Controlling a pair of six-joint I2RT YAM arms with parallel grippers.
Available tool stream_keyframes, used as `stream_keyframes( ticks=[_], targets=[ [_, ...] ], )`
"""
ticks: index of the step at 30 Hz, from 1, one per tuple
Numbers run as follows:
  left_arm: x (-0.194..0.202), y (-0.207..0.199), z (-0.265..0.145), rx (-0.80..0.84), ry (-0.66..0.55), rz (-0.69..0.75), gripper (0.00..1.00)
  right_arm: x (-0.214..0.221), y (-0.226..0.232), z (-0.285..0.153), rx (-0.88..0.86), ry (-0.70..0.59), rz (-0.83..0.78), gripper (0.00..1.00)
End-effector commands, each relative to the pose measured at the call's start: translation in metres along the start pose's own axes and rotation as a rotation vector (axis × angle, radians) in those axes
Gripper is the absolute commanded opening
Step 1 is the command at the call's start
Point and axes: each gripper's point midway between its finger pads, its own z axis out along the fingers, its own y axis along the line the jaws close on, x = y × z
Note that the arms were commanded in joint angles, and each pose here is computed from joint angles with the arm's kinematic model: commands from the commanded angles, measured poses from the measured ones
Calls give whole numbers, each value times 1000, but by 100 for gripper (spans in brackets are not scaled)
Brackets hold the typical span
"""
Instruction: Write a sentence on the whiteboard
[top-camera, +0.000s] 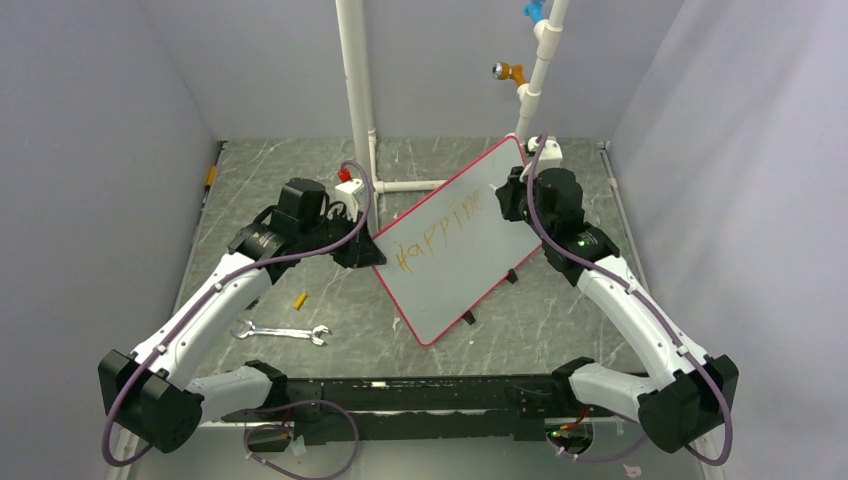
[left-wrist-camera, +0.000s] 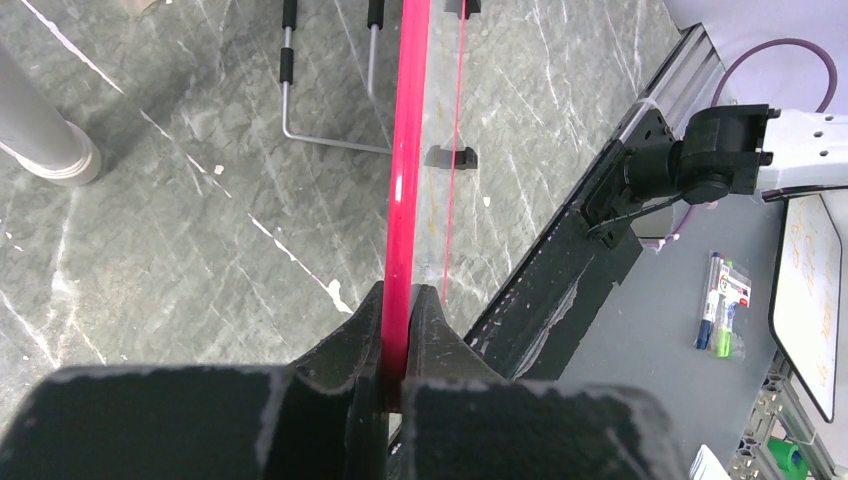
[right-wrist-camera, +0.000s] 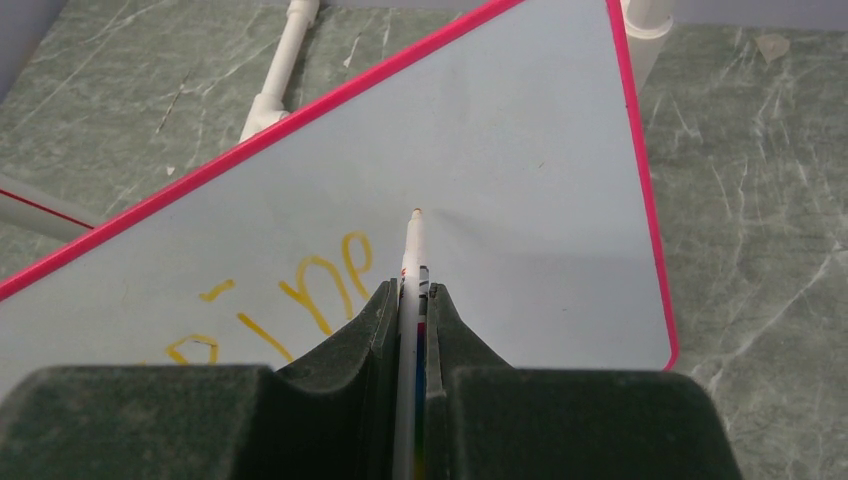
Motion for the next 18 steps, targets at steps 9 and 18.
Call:
stream_keyframes(
  ticks=[9,18],
  targets=[
    [-15,56,-8,-277,-44,206,0,-30,15,11,-75,-60,13,0],
    [-15,57,-7,-277,-40,205,0,-19,24,11,-132,-23,17,0]
  ],
)
